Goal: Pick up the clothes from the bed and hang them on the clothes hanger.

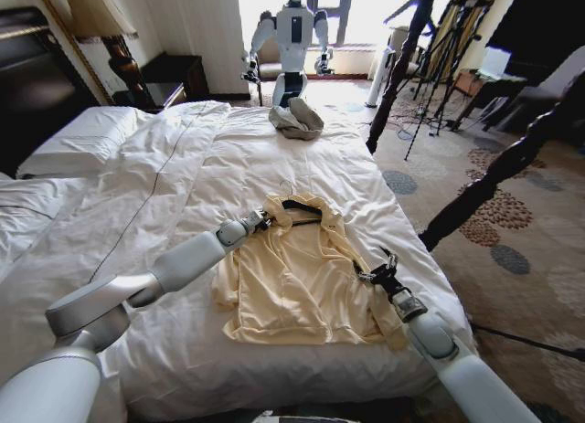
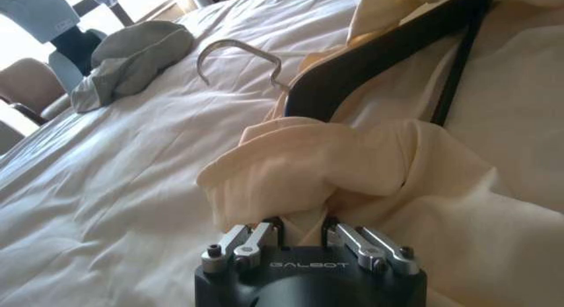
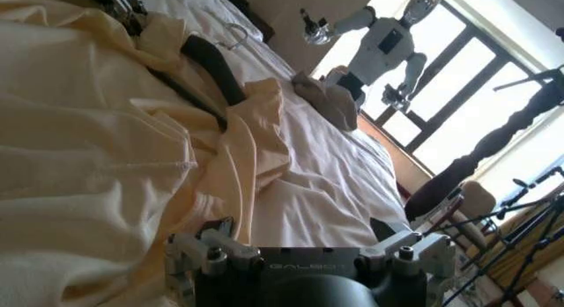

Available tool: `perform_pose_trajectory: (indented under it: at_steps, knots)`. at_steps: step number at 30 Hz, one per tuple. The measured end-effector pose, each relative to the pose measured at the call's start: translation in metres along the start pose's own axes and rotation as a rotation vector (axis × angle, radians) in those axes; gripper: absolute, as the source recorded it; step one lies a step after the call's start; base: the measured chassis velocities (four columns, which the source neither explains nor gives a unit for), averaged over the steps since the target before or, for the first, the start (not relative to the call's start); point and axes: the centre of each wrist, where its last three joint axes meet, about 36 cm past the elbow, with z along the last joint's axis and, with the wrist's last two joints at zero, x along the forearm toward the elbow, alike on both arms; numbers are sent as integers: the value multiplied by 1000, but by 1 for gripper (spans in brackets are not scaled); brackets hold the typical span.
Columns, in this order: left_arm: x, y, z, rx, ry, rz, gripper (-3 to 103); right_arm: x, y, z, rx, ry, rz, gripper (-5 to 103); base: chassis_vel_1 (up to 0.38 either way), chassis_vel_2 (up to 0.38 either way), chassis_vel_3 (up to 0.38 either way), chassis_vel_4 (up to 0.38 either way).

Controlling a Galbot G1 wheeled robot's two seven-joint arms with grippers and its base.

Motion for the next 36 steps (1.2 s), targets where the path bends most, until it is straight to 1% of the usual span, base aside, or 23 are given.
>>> perform_pose_trajectory:
  at_steps: [1,2,3,4,5,6,9,12,19,21,22,23,24,26,36]
  knots:
    - [1,0,0,1,0,0,23,0,-2,0,19,-4,7,100,0,0,0,0]
    - [1,0,0,1,0,0,23,0,-2,0,19,-4,7,100,0,0,0,0]
    - [1,0,1,2,0,-1,23,0,-1,-1,11,-18,10,100,0,0,0,0]
    - [1,0,1,3,-1,-1,23,0,1,-4,-13,-33,11,100,0,0,0,0]
    - [1,0,1,4,-1,-1,23,1,6,-11,-83,-60,-1,100,0,0,0,0]
    - [1,0,1,4,-1,-1,23,1,6,-11,-83,-60,-1,100,0,0,0,0]
    - [2,0,2,3,1,-2,23,5,22,-26,-237,-91,-34,100,0,0,0,0]
    - [2,1,3,3,2,-3,23,6,27,-25,-253,-85,-43,100,0,0,0,0]
    - [2,1,2,6,0,-4,23,13,31,-6,-210,-33,-61,100,0,0,0,0]
    - [2,1,2,7,0,-5,23,15,32,-4,-208,-34,-60,100,0,0,0,0]
    - [2,0,2,7,1,-4,23,16,32,-3,-215,-44,-58,100,0,0,0,0]
    - [2,0,3,8,1,-4,23,16,32,-4,-238,-66,-52,100,0,0,0,0]
    - [2,0,3,8,1,-4,23,16,32,-4,-238,-66,-52,100,0,0,0,0]
    - [2,0,3,8,2,-4,23,18,31,-7,-263,-81,-43,100,0,0,0,0]
    - [3,1,3,11,1,-7,23,31,31,0,-268,-62,-24,100,0,0,0,0]
